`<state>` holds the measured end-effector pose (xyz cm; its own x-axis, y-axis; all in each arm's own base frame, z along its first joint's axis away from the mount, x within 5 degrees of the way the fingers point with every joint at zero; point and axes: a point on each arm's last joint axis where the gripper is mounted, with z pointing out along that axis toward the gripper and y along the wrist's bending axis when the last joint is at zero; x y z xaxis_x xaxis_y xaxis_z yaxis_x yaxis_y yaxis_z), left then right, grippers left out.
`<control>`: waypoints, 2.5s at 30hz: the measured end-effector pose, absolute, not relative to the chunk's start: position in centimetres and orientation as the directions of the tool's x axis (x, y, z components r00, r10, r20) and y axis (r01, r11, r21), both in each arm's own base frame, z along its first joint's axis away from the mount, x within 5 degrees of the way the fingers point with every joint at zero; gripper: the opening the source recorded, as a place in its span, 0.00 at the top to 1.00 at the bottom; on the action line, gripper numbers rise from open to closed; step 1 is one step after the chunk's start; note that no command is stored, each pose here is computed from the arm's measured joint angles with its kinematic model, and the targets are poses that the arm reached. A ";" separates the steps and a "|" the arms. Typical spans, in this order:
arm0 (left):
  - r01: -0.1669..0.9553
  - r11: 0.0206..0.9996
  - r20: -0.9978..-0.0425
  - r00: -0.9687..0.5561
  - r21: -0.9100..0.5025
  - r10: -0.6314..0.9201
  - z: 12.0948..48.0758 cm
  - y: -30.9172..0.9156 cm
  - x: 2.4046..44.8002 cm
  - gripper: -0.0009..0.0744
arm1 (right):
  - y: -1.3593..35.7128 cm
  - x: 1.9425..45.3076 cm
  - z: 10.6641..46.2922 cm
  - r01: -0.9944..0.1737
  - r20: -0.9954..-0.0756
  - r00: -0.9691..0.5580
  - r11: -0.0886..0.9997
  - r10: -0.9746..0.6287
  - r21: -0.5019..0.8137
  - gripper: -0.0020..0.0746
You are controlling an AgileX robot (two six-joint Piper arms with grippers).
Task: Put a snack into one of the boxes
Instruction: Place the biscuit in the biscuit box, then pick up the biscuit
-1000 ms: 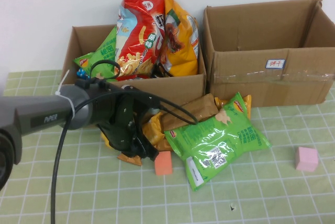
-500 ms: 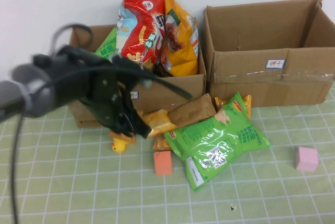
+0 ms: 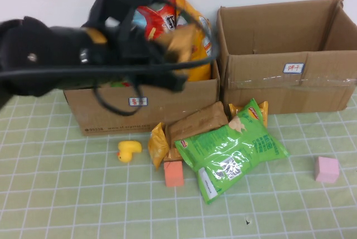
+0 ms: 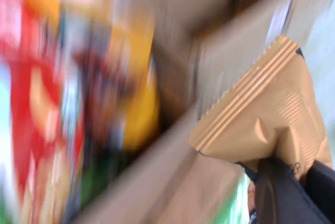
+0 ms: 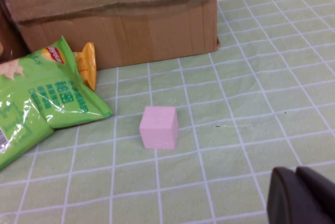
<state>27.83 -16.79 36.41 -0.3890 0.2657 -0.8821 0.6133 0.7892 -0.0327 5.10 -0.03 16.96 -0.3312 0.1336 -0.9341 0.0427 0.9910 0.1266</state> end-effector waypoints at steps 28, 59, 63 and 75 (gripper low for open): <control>0.610 0.792 -0.984 -0.156 -0.025 0.089 28.8 -32.8 45.2 0.91 | 0.0 5.1 17.0 0.043 -0.934 -0.331 0.991 0.134 0.127 0.98; 0.654 0.755 -0.924 -0.314 -0.043 0.219 25.1 -32.1 47.0 0.23 | 0.0 5.1 16.9 0.043 -0.934 -0.333 0.991 0.134 0.127 0.98; 0.679 0.733 -0.895 -0.356 -0.049 0.270 26.9 -31.0 46.5 0.18 | 0.0 5.1 16.9 0.043 -0.934 -0.333 0.991 0.134 0.127 0.98; 0.692 0.670 -0.747 -0.291 0.268 0.598 40.3 -23.0 39.8 0.97 | 0.0 5.1 16.9 0.043 -0.934 -0.333 0.991 0.134 0.127 0.98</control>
<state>39.78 -22.96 40.33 -0.2906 0.5982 -0.7468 0.6921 0.6703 0.2677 5.09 -0.04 16.94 -0.3328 0.1336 -0.9335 0.0430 0.9910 0.1265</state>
